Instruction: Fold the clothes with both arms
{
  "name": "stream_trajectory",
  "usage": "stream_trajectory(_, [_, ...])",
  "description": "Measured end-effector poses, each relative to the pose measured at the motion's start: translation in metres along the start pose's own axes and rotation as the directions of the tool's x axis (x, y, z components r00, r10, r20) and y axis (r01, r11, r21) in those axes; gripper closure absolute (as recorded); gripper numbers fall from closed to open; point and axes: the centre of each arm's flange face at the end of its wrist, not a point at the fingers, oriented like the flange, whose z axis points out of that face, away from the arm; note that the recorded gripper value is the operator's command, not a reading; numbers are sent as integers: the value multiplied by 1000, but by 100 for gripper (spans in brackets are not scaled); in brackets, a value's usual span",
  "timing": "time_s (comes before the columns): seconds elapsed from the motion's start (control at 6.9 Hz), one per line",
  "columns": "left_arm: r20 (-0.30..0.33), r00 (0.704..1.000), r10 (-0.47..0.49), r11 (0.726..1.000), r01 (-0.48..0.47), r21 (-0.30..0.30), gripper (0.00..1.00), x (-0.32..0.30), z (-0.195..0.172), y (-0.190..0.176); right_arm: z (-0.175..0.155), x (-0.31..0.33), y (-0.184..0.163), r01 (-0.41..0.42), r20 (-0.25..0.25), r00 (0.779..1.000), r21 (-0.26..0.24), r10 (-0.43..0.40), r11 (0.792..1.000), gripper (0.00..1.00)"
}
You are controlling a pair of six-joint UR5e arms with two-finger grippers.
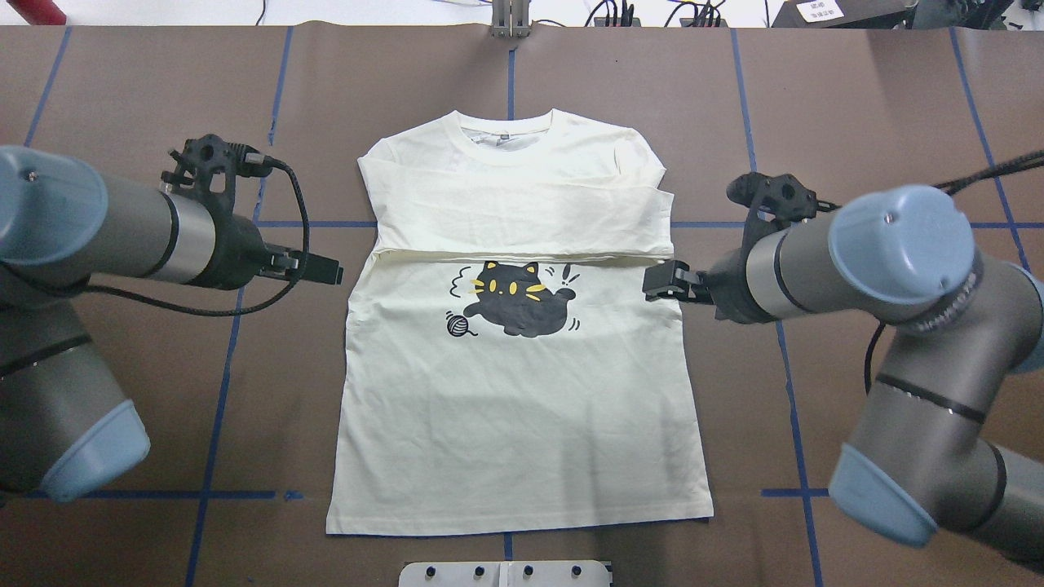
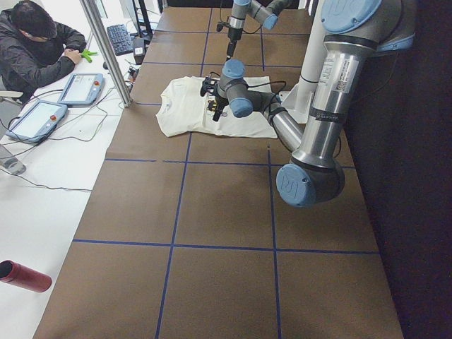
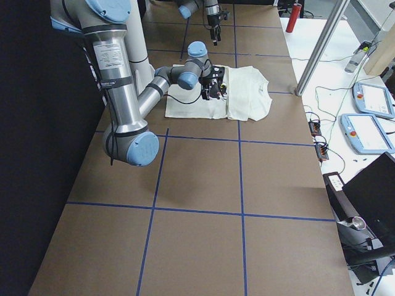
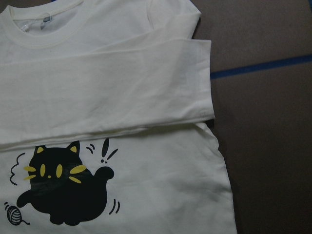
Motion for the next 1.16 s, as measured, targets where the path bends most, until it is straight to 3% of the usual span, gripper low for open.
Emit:
stream_trajectory(0.14, [-9, 997, -76, 997, 76, -21, 24, 16, 2, 39, -1, 11, 46, -71, 4, 997, 19, 71, 997, 3])
stream_trajectory(0.29, [-3, 986, -167, 985, 167, -35, 25, 35, 12, 81, 0, 17, 84, -114, 16, 993, 38, 114, 993, 3])
stream_trajectory(0.58, [46, 952, -301, 951, 304, -60, 38, 61, 42, 170, 6, 43, 139, -115, 77, 991, 59, 110, 992, 3])
stream_trajectory(0.87, [91, 926, -366, 924, 373, -79, 45, 72, 60, 239, 7, 70, 163, -102, 108, 990, 77, 93, 992, 2])
stream_trajectory(1.16, [118, 917, -382, 916, 392, -85, 45, 69, 66, 263, 7, 74, 167, -99, 114, 989, 84, 89, 992, 2])
